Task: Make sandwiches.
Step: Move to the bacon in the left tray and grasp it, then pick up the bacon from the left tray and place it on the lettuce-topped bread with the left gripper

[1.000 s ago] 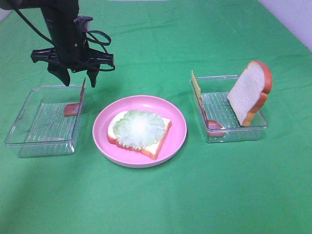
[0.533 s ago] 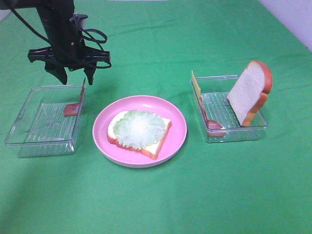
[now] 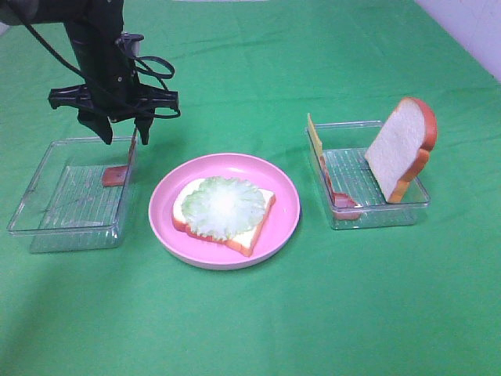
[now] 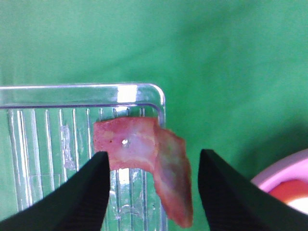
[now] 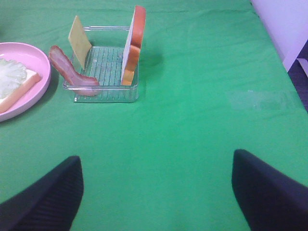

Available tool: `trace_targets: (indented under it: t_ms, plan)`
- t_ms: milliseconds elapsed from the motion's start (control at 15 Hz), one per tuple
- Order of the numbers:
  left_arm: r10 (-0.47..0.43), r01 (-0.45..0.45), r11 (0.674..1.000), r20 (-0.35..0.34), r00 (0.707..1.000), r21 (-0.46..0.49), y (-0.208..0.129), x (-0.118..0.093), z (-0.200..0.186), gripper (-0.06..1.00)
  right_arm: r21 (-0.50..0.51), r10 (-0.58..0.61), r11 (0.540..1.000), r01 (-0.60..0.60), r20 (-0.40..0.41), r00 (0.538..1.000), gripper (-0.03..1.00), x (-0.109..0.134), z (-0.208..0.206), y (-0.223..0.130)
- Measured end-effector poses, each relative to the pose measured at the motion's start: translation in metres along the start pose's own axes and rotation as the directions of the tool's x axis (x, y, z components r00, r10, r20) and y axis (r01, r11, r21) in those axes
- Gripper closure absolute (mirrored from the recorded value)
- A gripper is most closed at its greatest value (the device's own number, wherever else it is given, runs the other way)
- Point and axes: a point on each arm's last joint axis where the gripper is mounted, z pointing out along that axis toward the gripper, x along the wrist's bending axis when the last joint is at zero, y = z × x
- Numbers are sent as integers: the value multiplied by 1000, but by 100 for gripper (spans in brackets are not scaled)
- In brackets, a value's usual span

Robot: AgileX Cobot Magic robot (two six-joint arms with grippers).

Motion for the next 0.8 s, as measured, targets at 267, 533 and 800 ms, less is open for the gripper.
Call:
trace_targets:
  t_ms: [267,533,800]
  plan:
    - [-6,6,1000,10,1000,3,0,-1,0,64,0,0,1000,0,0,1000,17,0,0,0]
    - [-15,15,1000,26,1000,4,0,-2,0,84,0,0,1000,0,0,1000,17,0,0,0]
    - [-15,15,1000,30,999,6,-1,-3,0,94,0,0,1000,0,0,1000,17,0,0,0]
